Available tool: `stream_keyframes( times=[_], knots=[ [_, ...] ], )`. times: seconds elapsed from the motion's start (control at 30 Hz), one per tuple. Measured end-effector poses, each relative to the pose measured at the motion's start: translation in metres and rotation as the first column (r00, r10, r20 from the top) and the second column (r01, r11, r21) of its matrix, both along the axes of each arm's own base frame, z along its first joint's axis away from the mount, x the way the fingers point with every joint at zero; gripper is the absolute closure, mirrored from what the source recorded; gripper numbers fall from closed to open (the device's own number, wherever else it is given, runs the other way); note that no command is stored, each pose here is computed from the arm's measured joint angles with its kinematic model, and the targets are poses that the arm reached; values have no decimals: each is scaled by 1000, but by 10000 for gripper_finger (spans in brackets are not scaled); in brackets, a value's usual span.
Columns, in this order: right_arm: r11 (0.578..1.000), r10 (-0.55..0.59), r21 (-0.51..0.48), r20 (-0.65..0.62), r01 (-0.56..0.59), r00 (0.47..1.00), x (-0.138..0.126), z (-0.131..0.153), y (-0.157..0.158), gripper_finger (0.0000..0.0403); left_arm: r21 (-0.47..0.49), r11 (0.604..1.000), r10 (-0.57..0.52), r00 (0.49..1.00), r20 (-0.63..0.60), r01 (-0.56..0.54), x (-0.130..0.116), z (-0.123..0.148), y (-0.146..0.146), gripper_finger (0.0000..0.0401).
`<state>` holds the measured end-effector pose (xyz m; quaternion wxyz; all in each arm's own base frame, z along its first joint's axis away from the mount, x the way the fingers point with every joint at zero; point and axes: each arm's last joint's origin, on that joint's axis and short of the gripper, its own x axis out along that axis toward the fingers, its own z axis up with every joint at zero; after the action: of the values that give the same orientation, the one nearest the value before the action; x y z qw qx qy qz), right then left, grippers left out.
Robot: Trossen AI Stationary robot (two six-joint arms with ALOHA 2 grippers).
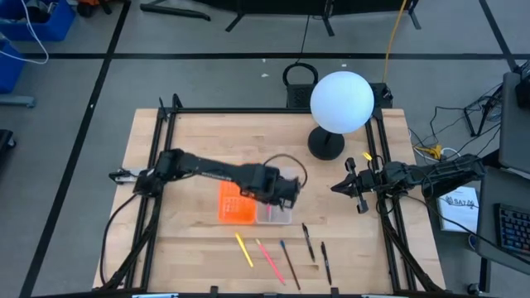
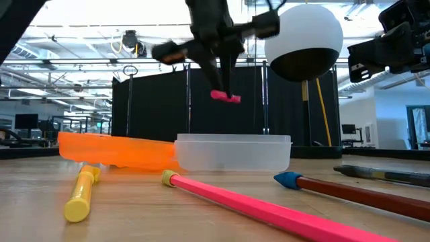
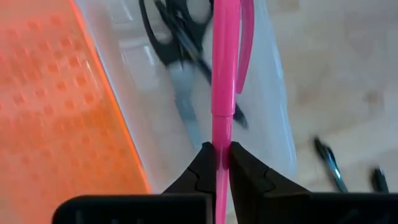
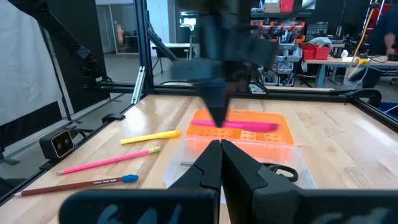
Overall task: Pick & place school supplies into a supply box
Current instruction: Put the pink pen into the orange supply box
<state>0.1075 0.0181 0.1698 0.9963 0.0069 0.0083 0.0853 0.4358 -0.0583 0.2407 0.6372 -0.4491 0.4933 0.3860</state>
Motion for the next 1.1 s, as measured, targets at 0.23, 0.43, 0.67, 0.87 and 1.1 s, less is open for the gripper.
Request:
stream_keyframes(
  times=[0.23,0.43,0.67,0.87,1.1],
  knots=[
    [1000,0,-2,-12,0,1000,0,-1,0,403,-48,999,22,995,-100,-27,-7,-28,18,378],
    [1000,0,-5,-23,0,1000,0,-2,0,403,-89,995,45,993,-105,-54,-9,-52,18,378],
    [1000,0,-4,-21,0,1000,0,-2,0,403,-100,992,70,996,-63,-76,-6,-60,25,378],
    [1000,0,-4,-21,0,1000,0,-2,0,403,-103,988,106,991,-83,-114,-10,-69,27,378],
    [1000,0,-4,-21,0,1000,0,-2,0,403,-141,984,100,994,-46,-105,-8,-74,23,344]
  ],
)
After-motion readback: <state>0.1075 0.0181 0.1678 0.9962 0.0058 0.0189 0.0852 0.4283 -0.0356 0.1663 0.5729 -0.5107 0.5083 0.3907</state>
